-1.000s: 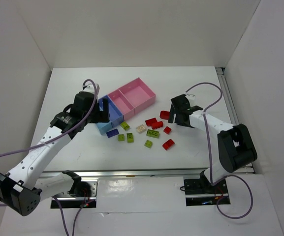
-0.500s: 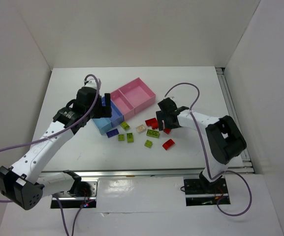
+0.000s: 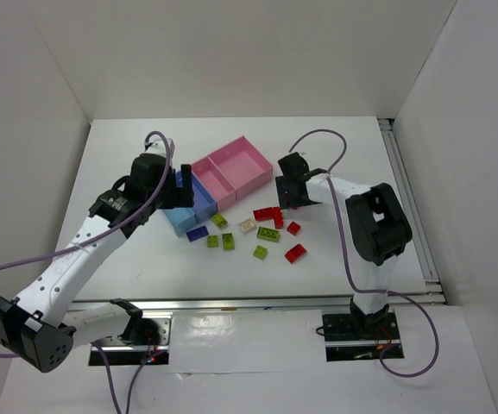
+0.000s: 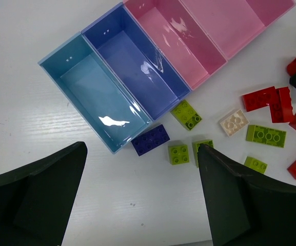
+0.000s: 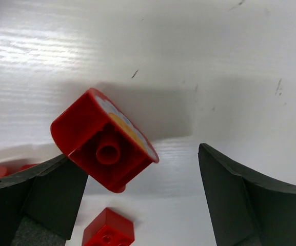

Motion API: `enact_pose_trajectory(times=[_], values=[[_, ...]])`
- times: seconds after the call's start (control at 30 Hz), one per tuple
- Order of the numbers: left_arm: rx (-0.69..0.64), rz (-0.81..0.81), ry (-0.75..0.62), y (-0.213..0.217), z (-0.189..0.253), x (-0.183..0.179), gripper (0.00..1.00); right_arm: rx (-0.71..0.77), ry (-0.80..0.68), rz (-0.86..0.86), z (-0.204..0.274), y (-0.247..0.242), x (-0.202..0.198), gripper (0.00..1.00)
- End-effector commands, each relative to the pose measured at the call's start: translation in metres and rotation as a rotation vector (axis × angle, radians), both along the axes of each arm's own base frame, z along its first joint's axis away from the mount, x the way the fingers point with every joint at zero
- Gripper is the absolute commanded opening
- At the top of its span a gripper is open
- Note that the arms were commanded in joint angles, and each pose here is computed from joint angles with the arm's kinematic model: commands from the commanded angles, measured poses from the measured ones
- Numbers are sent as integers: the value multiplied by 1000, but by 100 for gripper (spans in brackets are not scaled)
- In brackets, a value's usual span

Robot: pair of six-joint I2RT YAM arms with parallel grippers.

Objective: Sort the legos into containers by color

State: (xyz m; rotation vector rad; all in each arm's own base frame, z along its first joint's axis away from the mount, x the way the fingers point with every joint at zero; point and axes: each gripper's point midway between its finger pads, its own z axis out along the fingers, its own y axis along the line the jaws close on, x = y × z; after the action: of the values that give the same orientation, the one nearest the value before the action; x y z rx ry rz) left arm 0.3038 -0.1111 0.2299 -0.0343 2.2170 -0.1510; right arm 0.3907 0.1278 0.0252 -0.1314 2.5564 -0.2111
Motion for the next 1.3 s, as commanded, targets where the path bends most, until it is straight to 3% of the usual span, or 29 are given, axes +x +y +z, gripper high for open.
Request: enact_pose_trajectory(times=[0.0, 0.13, 0.37, 0.7, 0.93, 1.17, 1.27], values=[[-17, 11, -27, 0, 13, 0, 100, 18, -28, 0, 1, -5, 20, 89], [-24, 9, -13, -3, 10, 2, 100, 25, -25, -4, 0, -7, 23, 80], [-25, -5, 10, -8, 4, 4, 100, 49, -71, -35, 8, -8, 23, 48], [-3, 48, 12, 3, -1, 2, 100, 117, -191, -51, 79, 8, 28, 40], [-4, 162, 37, 15, -10, 0, 100, 233, -312, 60, 149, 64, 39, 40], [7, 256, 50, 28, -12, -5, 100, 301, -358, 128, 173, 122, 67, 40], [1, 313, 68, 35, -9, -11, 100, 283, -340, 125, 159, 138, 79, 40]])
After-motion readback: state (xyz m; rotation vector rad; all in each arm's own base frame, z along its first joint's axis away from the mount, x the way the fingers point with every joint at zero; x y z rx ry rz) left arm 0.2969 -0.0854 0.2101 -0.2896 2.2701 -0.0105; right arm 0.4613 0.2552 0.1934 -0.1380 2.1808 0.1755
